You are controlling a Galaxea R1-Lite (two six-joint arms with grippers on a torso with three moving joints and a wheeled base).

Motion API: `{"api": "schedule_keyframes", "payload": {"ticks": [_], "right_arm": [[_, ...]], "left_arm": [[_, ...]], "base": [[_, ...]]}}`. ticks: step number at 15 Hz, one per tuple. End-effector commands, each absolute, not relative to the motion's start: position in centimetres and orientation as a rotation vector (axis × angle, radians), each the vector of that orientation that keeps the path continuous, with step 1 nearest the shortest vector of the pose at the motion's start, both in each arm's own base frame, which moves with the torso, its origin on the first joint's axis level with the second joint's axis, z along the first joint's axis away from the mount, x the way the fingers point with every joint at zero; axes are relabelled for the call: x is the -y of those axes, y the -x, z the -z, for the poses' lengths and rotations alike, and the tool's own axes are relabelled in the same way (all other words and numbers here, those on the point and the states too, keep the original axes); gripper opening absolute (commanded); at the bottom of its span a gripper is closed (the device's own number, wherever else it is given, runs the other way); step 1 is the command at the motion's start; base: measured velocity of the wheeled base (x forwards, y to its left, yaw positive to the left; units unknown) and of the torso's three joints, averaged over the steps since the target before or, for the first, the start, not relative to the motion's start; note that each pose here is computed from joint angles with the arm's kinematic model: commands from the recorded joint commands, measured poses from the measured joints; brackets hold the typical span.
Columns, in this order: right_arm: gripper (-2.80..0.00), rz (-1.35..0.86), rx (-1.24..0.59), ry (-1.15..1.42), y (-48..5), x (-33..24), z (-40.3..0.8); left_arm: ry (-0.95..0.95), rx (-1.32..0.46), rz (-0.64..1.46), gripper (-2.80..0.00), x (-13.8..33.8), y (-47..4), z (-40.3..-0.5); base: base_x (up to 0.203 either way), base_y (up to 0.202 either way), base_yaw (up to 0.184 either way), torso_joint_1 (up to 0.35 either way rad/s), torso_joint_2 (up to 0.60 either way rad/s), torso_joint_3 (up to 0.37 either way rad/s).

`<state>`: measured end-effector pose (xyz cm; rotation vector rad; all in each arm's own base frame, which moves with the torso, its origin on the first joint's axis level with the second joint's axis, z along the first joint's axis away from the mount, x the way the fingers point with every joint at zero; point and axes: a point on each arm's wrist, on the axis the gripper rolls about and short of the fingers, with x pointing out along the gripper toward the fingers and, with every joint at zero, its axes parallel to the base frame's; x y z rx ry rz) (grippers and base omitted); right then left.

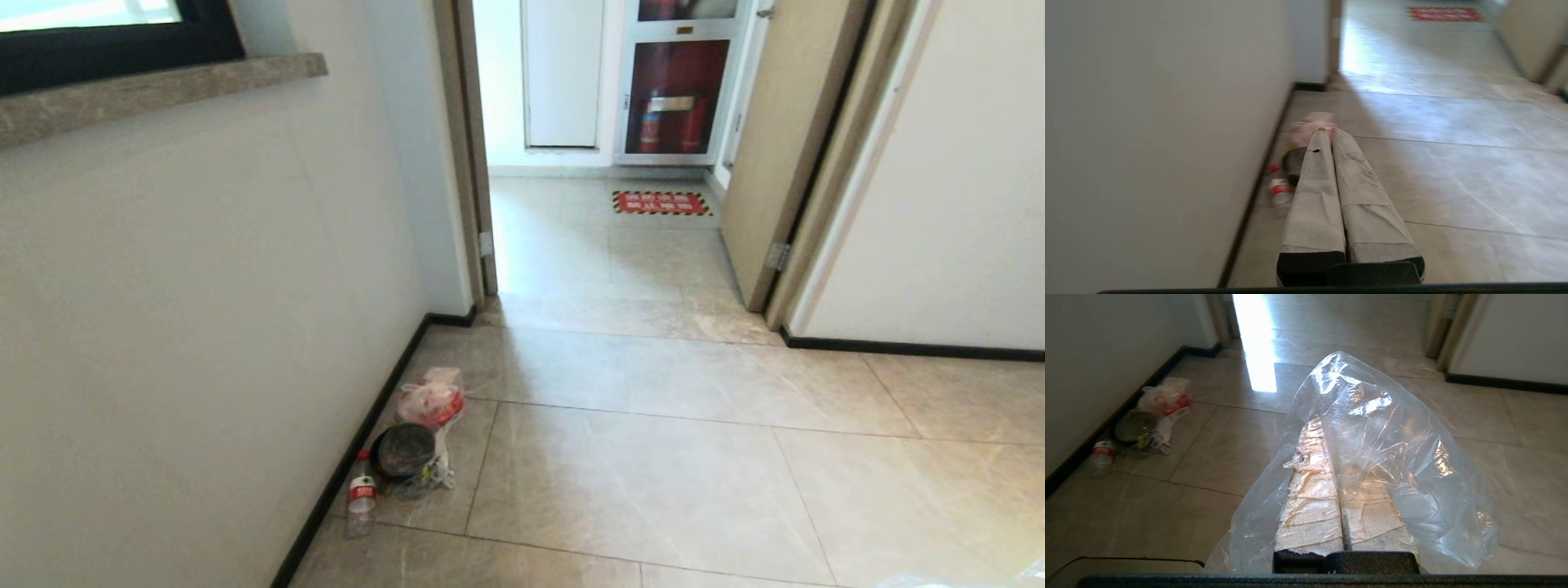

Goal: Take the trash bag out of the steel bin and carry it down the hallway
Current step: Put the trash bag at the door

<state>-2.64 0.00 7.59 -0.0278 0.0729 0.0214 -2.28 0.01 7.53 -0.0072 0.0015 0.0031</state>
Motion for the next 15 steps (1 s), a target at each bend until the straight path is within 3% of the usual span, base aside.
{"api": "schedule_keyframes", "payload": {"ticks": [1,15], "right_arm": [[-2.80,-0.021,-0.072,0.029,2.65,-0.01,-7.60],[-2.80,-0.024,-0.073,0.032,2.65,-0.01,-7.58]], "left_arm": [[0.008,-0.003,-0.003,-2.80,-0.01,2.27,-7.49],[0.008,-0.003,-0.005,-2.80,-0.02,2.27,-7.49]], "base": [[0.003,-0.009,0.160,0.002,0.01,0.002],[0.001,-0.010,0.173,0.003,0.00,0.001]]}}
